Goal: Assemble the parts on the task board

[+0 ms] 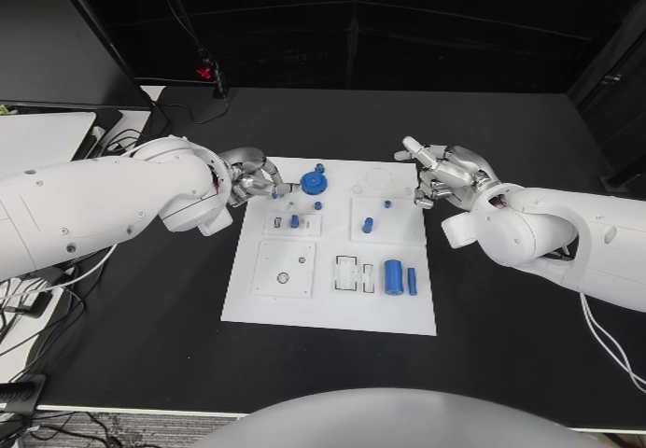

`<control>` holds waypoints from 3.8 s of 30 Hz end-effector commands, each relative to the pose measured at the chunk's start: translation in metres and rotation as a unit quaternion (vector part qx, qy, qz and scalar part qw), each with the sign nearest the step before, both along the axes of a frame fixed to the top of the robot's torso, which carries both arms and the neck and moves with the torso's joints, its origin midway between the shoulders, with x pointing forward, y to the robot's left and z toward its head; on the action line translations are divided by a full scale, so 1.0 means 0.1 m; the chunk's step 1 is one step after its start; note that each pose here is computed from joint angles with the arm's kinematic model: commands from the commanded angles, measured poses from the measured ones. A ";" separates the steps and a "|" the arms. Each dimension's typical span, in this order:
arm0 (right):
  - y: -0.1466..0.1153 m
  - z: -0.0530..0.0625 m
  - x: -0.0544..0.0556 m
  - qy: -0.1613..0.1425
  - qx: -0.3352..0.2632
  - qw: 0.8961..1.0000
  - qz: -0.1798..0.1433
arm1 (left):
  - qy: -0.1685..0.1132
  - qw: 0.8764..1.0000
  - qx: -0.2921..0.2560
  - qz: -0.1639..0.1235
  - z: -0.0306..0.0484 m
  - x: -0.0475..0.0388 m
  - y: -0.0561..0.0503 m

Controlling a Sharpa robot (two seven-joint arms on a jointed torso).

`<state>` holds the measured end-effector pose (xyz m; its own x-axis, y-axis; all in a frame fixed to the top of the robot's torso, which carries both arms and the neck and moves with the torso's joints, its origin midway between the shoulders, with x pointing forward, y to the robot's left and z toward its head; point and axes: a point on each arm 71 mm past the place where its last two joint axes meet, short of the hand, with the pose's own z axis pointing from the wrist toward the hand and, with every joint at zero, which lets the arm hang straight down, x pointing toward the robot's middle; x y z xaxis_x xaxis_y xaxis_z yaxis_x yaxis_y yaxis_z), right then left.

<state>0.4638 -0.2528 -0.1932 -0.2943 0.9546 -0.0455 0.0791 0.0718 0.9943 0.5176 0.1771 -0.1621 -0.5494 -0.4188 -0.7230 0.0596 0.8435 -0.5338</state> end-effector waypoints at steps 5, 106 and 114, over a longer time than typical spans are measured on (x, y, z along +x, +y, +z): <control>0.02 0.01 0.00 -0.003 0.003 1.000 0.003 | -0.065 0.997 -0.042 -0.017 0.237 0.063 0.11; 0.06 -0.02 0.00 -0.001 0.004 1.000 0.006 | 0.077 0.987 0.136 -0.028 -0.183 0.713 0.04; 0.05 -0.02 0.00 0.000 0.003 1.000 0.005 | 0.079 0.987 0.134 -0.037 -0.187 0.706 0.02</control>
<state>0.4640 -0.2486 -0.1962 -0.3002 0.9529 -0.0423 0.0838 0.0705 0.9940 0.5888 0.1816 -0.1813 -0.6758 -0.1908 -0.7120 0.0392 0.9553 -0.2931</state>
